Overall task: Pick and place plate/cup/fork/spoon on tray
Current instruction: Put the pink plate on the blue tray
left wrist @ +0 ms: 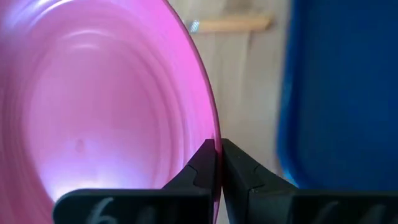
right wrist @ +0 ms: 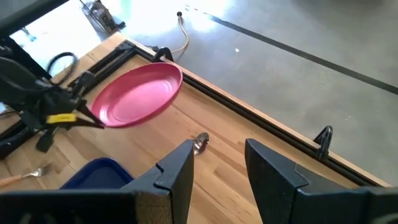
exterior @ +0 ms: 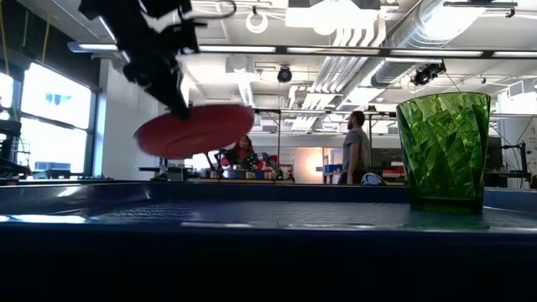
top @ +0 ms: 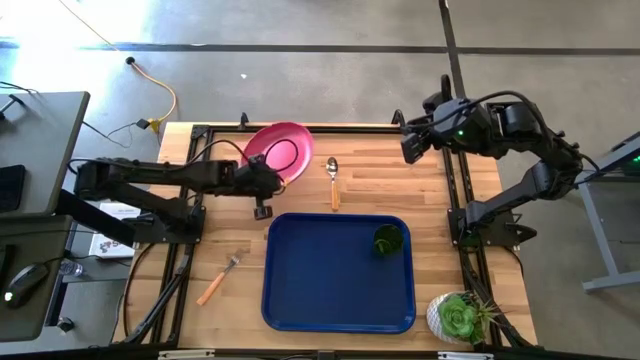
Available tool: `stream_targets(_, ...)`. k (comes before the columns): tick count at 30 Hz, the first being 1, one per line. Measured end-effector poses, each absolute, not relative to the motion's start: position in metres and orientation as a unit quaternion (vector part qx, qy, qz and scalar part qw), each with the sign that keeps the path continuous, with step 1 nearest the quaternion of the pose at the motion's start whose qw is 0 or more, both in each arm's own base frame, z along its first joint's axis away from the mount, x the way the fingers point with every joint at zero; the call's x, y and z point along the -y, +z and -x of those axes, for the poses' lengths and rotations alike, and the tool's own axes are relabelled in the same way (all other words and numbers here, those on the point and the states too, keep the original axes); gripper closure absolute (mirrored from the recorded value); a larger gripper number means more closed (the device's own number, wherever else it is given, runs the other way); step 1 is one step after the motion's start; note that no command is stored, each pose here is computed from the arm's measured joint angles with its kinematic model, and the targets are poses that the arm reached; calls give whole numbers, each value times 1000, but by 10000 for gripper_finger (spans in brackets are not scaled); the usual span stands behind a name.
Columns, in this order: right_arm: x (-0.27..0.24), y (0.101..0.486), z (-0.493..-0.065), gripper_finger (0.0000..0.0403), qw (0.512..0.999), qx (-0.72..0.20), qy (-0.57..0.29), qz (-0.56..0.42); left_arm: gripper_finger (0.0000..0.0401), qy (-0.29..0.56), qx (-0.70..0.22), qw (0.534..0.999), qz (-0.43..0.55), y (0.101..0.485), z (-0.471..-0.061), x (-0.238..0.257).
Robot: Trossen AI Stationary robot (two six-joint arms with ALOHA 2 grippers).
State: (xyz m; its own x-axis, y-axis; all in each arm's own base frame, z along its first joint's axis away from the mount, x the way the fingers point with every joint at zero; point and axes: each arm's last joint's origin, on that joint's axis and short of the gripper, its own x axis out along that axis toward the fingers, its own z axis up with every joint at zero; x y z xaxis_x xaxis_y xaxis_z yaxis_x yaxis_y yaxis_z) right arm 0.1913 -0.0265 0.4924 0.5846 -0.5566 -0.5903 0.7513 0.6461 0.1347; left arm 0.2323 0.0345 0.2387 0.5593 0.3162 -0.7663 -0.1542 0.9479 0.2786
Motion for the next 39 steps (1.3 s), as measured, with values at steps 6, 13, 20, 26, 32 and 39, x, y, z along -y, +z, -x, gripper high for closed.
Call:
stream_targets(6,27,496,-195,267,877,-234,-370,-198,400,53,-413,892,-173,264,-243,-7)
stream_targets(13,27,498,-196,267,871,-209,-377,-237,400,-36,-379,879,-286,280,-246,23)
stream_targets(20,27,498,-196,267,854,-183,-390,-291,400,-133,-350,849,-371,280,-243,48)
stream_targets(26,27,498,-196,267,842,-168,-397,-323,400,-211,-312,824,-424,281,-240,64)
stream_targets(32,27,498,-196,267,837,-162,-399,-337,400,-270,-299,804,-437,274,-244,75)
stream_targets(39,27,498,-196,267,830,-154,-403,-354,400,-307,-294,775,-468,255,-257,94)
